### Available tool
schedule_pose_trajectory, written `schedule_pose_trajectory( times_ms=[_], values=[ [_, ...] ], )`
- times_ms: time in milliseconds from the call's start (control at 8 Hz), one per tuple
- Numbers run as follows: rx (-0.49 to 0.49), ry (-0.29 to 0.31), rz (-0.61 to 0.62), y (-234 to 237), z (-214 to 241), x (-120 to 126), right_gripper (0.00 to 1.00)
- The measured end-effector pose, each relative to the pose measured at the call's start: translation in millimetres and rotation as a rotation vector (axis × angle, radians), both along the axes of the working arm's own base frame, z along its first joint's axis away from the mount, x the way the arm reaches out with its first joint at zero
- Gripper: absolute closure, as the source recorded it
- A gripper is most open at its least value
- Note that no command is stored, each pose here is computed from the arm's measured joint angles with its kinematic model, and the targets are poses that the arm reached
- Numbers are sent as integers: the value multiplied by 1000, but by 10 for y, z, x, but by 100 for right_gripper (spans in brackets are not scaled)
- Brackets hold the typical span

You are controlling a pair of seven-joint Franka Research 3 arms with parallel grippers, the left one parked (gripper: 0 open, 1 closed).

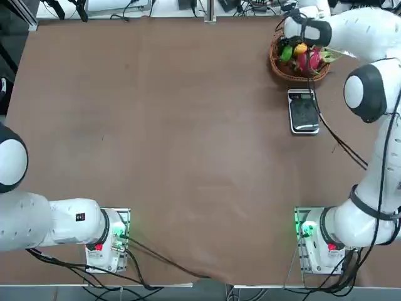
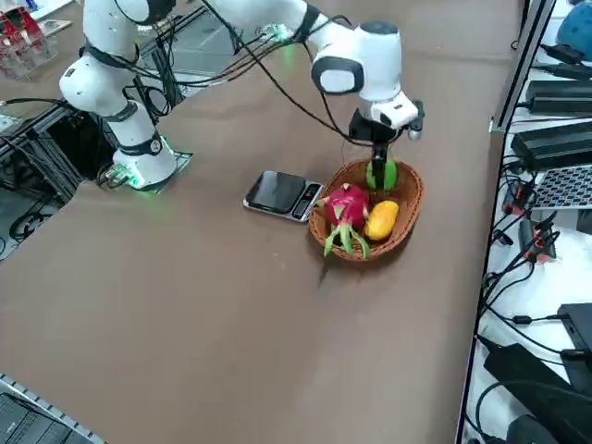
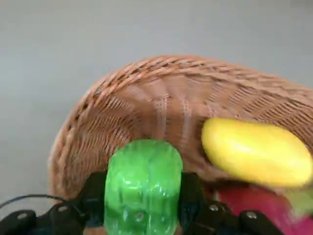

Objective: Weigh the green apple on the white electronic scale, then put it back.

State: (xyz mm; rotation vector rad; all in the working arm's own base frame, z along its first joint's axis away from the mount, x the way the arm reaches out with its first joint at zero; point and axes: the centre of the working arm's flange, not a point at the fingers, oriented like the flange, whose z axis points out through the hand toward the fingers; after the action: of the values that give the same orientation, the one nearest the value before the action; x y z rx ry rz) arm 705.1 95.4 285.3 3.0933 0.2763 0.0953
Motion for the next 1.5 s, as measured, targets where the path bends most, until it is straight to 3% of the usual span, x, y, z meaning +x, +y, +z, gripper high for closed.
schedule_pose_trajectory(
  times_ms=[250, 500, 875, 1250, 1500],
  values=[
    [-10, 75, -6, -31, 602, -184, 28],
    [-12, 110, -9, -80, 918, -493, 28],
    [-17, 181, -21, -245, 856, -1164, 28],
    [-6, 188, -50, -624, 579, -1767, 28],
    [1, 183, -52, -807, 285, -2012, 28]
  ],
)
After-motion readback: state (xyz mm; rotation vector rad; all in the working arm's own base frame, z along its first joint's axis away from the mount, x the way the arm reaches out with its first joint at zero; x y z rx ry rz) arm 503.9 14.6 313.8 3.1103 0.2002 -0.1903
